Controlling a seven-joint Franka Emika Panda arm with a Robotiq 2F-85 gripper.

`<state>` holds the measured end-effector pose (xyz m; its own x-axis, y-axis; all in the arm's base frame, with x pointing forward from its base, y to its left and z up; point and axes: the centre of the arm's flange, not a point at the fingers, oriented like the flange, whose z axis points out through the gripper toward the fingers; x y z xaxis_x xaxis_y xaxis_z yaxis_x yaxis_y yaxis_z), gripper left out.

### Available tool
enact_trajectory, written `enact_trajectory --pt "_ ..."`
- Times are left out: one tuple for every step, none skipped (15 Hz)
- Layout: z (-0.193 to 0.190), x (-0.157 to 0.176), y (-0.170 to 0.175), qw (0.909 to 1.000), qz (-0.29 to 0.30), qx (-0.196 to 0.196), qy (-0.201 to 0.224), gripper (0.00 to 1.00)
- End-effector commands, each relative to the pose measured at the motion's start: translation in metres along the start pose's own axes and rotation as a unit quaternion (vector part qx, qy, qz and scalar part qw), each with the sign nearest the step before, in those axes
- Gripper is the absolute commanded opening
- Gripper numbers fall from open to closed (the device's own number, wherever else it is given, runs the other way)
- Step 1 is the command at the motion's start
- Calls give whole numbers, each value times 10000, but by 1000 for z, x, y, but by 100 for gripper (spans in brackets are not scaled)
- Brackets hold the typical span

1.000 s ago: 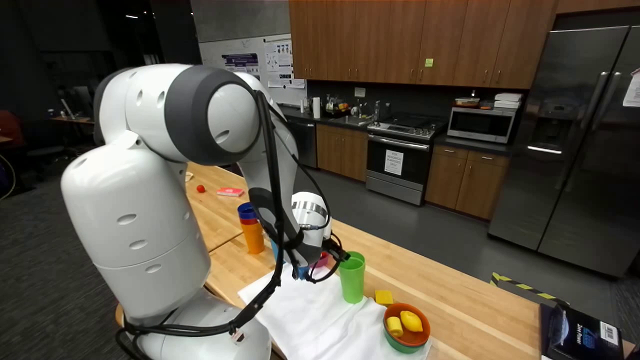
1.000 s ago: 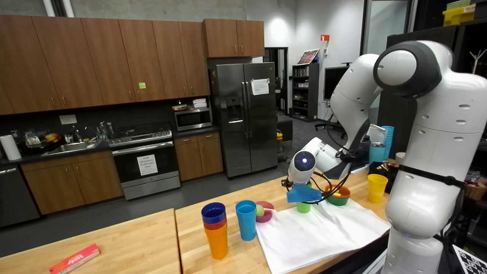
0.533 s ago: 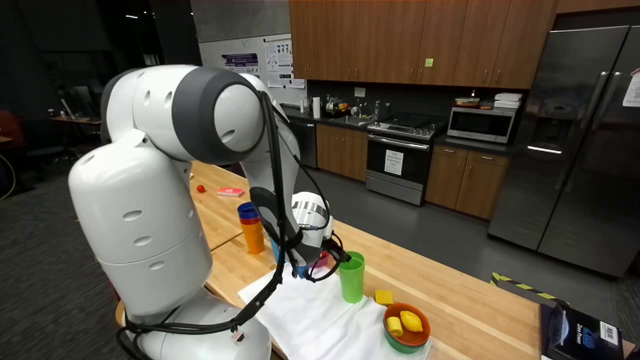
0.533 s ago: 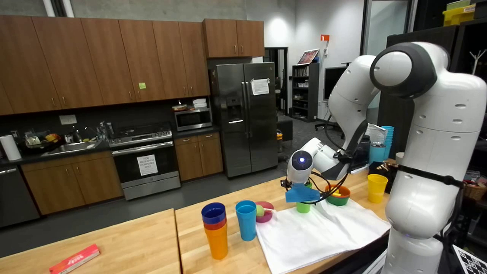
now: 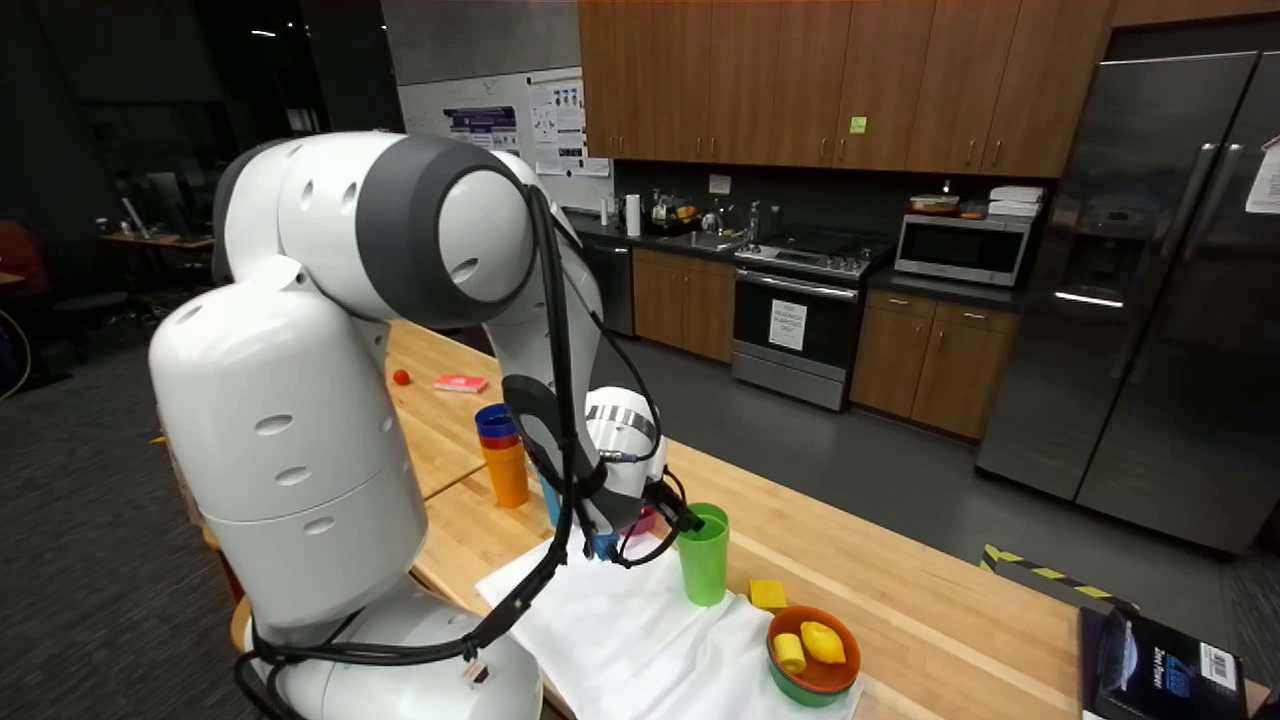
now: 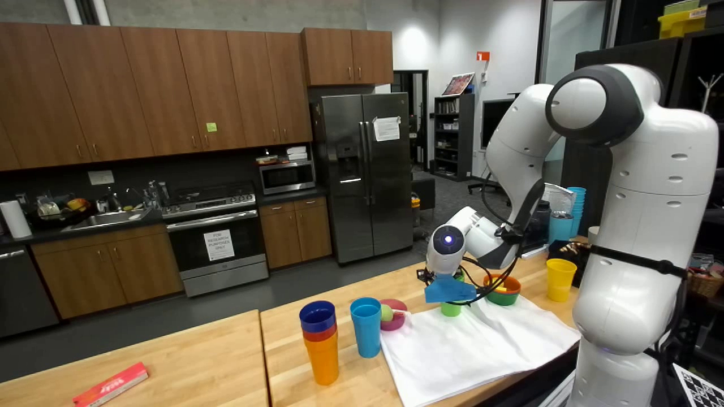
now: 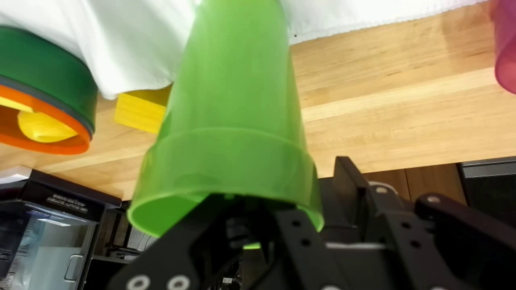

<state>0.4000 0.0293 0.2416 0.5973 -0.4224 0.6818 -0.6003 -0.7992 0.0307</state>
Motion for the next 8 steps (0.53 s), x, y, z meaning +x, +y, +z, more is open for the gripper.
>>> enact_trajectory --pt "-6 5 2 10000 15 -29 -65 68" --pt "-11 6 3 10000 26 -6 -84 75" --pt "-14 8 4 9999 14 -4 -109 81" --pt "-17 9 5 9999 16 -20 -132 88" --pt "-21 11 6 9999 20 -29 -145 95" --pt "-25 14 7 9999 12 -12 -155 99" --pt "-31 17 10 9999 3 35 -138 100" --pt "-39 21 11 9999 -5 106 -117 100"
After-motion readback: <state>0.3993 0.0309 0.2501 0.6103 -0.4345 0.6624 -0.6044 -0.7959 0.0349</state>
